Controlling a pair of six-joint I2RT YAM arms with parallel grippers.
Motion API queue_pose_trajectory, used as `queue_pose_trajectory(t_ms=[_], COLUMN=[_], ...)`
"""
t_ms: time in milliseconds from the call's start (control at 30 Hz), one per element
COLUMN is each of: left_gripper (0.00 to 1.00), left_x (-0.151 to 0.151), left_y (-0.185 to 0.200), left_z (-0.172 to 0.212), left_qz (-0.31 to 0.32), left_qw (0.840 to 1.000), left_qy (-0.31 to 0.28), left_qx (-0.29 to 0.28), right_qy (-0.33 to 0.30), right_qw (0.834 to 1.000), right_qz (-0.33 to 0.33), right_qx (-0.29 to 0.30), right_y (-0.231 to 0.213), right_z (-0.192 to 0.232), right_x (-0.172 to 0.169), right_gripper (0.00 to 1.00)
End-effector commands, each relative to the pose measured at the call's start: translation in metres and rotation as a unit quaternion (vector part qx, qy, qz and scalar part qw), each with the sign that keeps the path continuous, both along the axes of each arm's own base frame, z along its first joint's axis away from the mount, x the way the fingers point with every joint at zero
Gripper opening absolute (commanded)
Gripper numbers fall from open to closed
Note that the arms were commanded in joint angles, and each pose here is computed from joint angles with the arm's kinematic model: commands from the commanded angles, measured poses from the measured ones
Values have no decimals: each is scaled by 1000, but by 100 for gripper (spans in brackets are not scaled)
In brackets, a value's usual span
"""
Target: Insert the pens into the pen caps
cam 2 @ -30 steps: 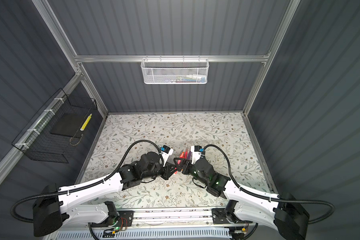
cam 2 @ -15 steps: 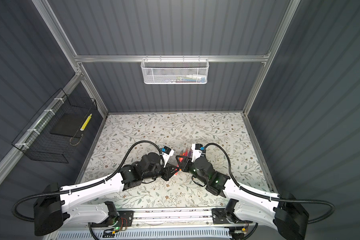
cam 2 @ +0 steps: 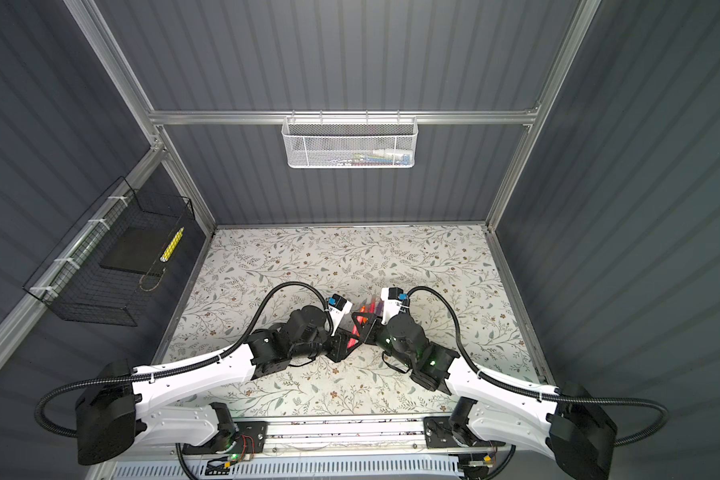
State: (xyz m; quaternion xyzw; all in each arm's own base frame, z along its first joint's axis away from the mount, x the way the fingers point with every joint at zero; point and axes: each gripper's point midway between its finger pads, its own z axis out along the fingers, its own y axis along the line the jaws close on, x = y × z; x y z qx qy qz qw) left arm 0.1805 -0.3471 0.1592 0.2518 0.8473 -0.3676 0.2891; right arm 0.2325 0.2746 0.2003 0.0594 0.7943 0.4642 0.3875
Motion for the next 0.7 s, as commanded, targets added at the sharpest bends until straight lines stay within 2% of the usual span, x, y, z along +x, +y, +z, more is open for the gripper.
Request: queue_pose_trajectory(t_ms=[0,267,500,667], left_gripper=[39,37,12,0], left_x=[6,16,19,20], left_y=[-5,-10,-8,-4], left_z=[4,7,10,14], left_qz=[4,21,37,44], left_qw=[1000,999,999,998], left_qy=[-18,-25,-29,-34], left_qx=[1,-4,-12,-16], right_qy=[-6,-6,-3,-6], right_qw=[1000,999,999,999], right_qz=[13,24,30,28], right_qx=[17,25,25,23], right_y=[8,17,21,20], right_z=[10,11,8,9], right_x=[-3,-8,-10,-11], right_gripper=[5,3,3,7])
